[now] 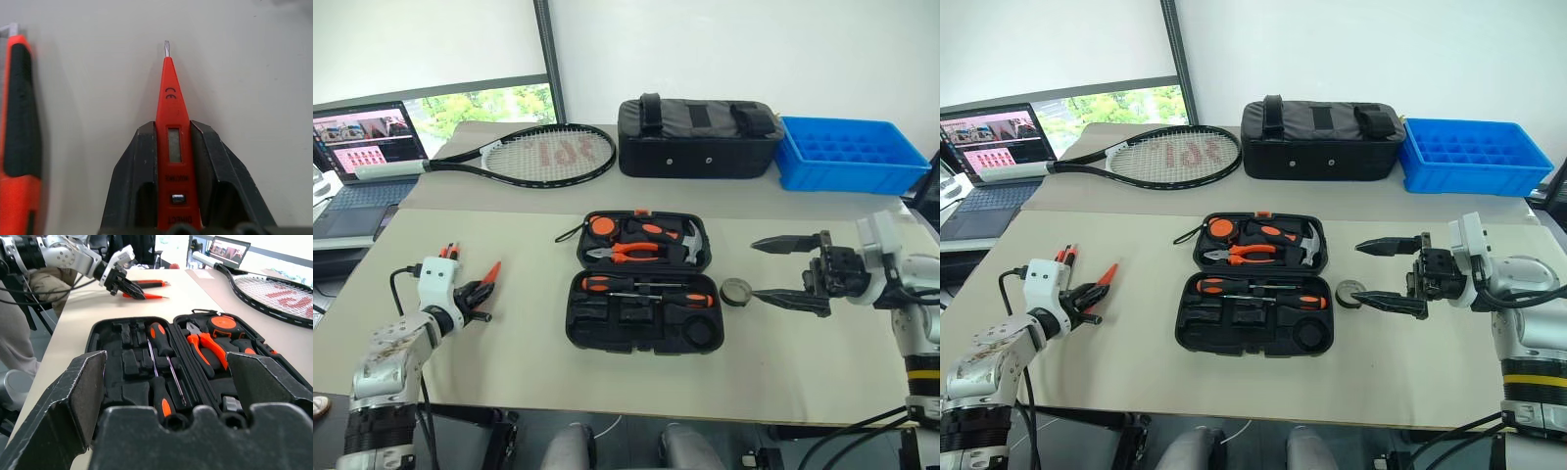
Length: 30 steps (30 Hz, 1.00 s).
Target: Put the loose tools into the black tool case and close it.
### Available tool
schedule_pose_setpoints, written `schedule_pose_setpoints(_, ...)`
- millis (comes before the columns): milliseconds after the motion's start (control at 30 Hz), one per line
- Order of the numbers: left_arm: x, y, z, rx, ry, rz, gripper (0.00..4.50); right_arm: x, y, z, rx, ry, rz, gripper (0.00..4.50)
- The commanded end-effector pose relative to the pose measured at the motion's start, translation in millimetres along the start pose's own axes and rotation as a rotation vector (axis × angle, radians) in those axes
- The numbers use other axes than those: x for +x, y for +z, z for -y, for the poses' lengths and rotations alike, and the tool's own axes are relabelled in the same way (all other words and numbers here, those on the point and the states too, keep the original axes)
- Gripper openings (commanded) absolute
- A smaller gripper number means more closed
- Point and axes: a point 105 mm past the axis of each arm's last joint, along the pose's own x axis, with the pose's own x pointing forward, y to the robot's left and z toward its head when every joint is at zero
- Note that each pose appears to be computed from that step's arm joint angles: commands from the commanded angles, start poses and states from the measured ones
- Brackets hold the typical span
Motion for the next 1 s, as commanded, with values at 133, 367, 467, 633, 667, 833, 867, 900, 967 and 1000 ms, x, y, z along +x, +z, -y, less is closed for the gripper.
schedule_pose_setpoints(133,-18,96,126,0.277,-0.683,0.329,0.49,-19,11,-9,-0.041,0.012,0.017,4.50)
schedule_pose_setpoints(367,12,75,190,0.617,-1.020,0.166,0.49,-42,9,-23,-0.025,-0.036,-0.009,4.50)
schedule_pose_setpoints(467,17,64,195,0.668,-1.077,0.106,0.49,-48,10,-28,-0.027,-0.055,-0.013,4.50)
schedule_pose_setpoints(633,30,52,185,0.750,-1.079,0.004,0.49,-58,8,-41,-0.010,-0.095,-0.024,4.50)
schedule_pose_setpoints(667,31,50,184,0.762,-1.081,-0.007,0.49,-59,7,-43,-0.009,-0.098,-0.025,4.50)
schedule_pose_setpoints(833,34,45,182,0.786,-1.095,-0.050,0.49,-58,9,-44,-0.013,-0.103,-0.020,4.50)
schedule_pose_setpoints(867,34,43,182,0.789,-1.096,-0.058,0.49,-57,9,-44,-0.015,-0.102,-0.019,4.50)
schedule_pose_setpoints(900,34,41,181,0.786,-1.097,-0.067,0.49,-56,9,-44,-0.015,-0.101,-0.017,4.50)
schedule_pose_setpoints(967,32,38,182,0.777,-1.107,-0.085,0.49,-53,9,-44,-0.017,-0.099,-0.015,4.50)
schedule_pose_setpoints(1000,32,36,181,0.775,-1.104,-0.094,0.49,-53,10,-44,-0.018,-0.098,-0.015,4.50)
